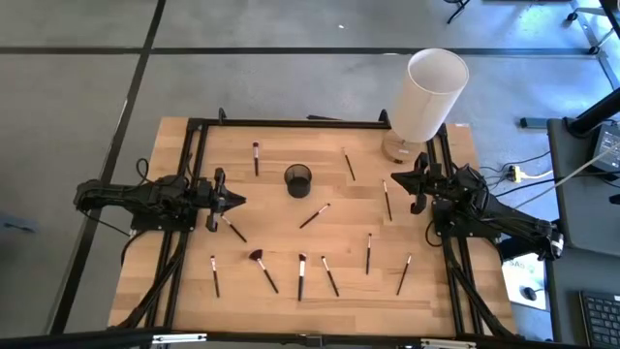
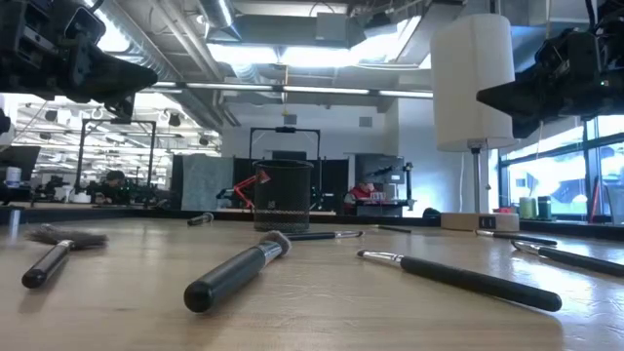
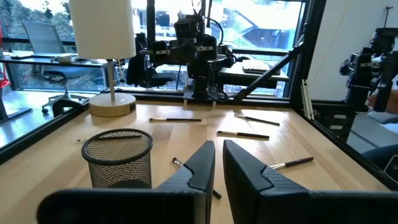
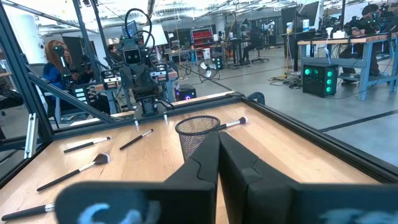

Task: Put items in baskets/containers

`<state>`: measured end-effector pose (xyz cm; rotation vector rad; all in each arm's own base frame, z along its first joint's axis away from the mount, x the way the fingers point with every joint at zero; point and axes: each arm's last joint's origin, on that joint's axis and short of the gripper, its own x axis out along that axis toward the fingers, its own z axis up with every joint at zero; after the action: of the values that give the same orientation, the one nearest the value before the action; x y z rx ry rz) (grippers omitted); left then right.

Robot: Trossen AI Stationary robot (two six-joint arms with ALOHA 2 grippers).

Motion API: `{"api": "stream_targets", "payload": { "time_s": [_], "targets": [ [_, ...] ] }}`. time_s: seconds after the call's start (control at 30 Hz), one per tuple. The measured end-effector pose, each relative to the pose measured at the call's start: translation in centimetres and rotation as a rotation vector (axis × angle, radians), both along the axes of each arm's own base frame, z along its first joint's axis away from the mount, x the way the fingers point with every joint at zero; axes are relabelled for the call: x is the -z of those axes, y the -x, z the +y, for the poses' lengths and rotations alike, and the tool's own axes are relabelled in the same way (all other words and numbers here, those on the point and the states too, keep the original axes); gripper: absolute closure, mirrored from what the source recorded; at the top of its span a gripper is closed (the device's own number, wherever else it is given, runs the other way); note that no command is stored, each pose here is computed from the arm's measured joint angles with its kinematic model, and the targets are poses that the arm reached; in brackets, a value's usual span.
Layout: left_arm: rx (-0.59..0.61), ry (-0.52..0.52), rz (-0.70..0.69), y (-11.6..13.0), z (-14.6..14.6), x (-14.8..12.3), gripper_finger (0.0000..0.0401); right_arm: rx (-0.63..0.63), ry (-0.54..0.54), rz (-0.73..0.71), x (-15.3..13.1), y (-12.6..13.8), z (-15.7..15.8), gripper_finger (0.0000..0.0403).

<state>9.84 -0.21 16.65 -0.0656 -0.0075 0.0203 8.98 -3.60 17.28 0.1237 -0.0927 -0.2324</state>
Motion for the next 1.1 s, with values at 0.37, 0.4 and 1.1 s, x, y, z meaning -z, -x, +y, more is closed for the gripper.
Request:
{"api": "stream_targets", "payload": {
  "time_s": [0.37, 0.4, 1.1],
  "targets": [
    [-0.057, -0.023, -0.190, 0.2, 0.2, -1.8, 0.0372, 0.000, -0.005, -0.003, 0.0, 0.0, 0.0, 0.0393],
    [-0.056, -0.009, -0.211, 0.2, 0.2, -2.0, 0.0372, -0.001, -0.015, -0.005, 0.0, 0.0, 0.0, 0.0393],
    [-0.430, 0.059, -0.371, 1.0, 1.2, -3.6, 0.0372, 0.197, -0.420, -0.047, 0.8, -0.5, -0.9, 0.0393]
  ]
}}
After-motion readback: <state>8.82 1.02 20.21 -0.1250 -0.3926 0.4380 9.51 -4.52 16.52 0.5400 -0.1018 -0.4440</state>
